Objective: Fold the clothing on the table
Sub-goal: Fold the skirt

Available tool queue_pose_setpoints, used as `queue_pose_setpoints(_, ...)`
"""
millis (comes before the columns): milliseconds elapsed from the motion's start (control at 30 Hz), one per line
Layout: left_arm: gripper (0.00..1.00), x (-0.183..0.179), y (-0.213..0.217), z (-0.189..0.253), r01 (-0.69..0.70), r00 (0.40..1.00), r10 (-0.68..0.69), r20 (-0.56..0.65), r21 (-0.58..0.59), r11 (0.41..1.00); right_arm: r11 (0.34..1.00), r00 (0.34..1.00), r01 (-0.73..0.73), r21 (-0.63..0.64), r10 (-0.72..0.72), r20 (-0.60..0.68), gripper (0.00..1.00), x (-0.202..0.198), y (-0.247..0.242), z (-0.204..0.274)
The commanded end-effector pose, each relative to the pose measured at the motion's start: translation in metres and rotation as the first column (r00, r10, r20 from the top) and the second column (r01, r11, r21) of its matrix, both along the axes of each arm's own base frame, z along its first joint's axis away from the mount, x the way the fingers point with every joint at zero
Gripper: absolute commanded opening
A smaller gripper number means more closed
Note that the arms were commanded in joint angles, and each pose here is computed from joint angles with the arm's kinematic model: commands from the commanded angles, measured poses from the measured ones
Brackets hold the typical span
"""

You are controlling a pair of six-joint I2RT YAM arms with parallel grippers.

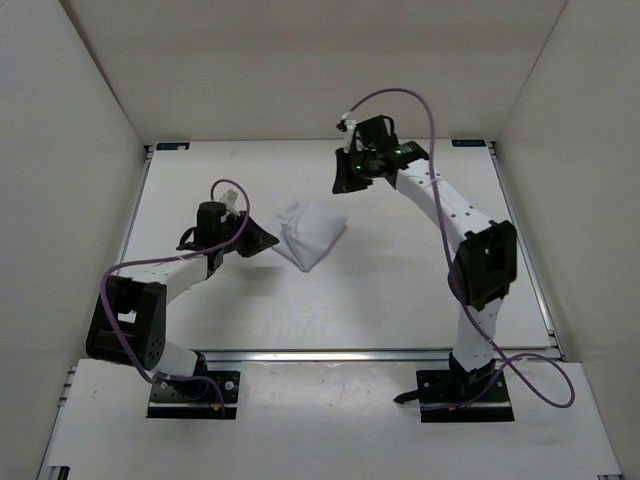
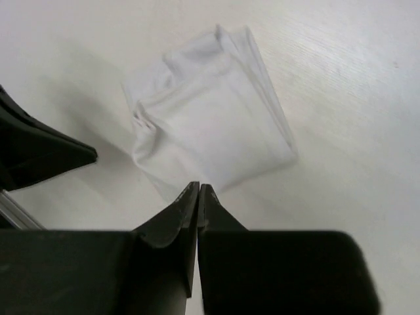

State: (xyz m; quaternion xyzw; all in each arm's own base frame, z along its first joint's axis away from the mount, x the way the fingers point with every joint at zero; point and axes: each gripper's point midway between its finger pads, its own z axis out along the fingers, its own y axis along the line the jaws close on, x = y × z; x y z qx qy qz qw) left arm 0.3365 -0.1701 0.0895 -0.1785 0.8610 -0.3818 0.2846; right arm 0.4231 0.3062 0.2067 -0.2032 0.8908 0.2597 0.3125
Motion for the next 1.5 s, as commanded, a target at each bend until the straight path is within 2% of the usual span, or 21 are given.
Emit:
queue_pose_setpoints(0,0.19,0.007,-0.042,0.063,0.174,0.970,-0.150,0.189,-0.118,0.978,0.998,0.999,0.035,0.057,-0.034,-0.007,0.00,-0.006,-0.018,-0.016)
queue_pose_setpoints(167,0.04,0.016,-0.087,0.083,0.273,0.933,-0.218,0.287,-0.167,0.948,0.997,0.995,0.061,0.040,-0.057,-0.081,0.00,-0.020,-0.041,-0.063)
queue_pose_setpoints(267,0.00,0.021,-0.108,0.075,0.274,0.924,-0.216,0.316,-0.152,0.950,0.997,0.993,0.045,0.062,-0.038,-0.108,0.00,-0.021,-0.040,-0.074)
queue_pose_setpoints(433,0.00,0.043,-0.120,0.014,0.135,0.964,-0.138,0.226,0.030,0.990,0.998,0.995,0.018,0.067,-0.012,-0.098,0.00,-0.013,-0.034,-0.086)
queue_pose_setpoints(567,0.00,0.048,-0.097,-0.034,0.035,0.988,-0.063,0.139,0.194,0.980,0.996,0.995,-0.012,0.088,0.021,-0.102,0.00,-0.007,-0.024,-0.090)
queue_pose_setpoints(633,0.00,0.050,-0.084,-0.043,0.001,0.992,-0.028,0.122,0.213,0.977,0.994,0.995,-0.027,0.104,0.037,-0.092,0.00,0.000,-0.020,-0.091)
queue_pose_setpoints(733,0.00,0.060,-0.063,-0.038,-0.062,0.991,0.036,0.131,0.199,0.978,0.993,0.991,-0.046,0.112,0.060,-0.123,0.00,0.005,-0.012,-0.110)
queue_pose_setpoints(900,0.00,0.070,-0.046,-0.033,-0.086,0.989,0.065,0.131,0.157,0.984,0.989,0.984,-0.084,0.121,0.102,-0.145,0.00,0.011,0.002,-0.124)
queue_pose_setpoints(1167,0.00,0.079,-0.021,-0.022,-0.142,0.981,0.117,0.152,0.165,0.976,0.987,0.977,-0.082,0.138,0.106,-0.183,0.00,0.028,0.004,-0.145)
queue_pose_setpoints(1467,0.00,0.088,0.036,-0.045,-0.265,0.964,0.253,0.081,0.222,0.938,0.987,0.973,-0.095,0.127,0.119,-0.200,0.00,0.027,0.009,-0.154)
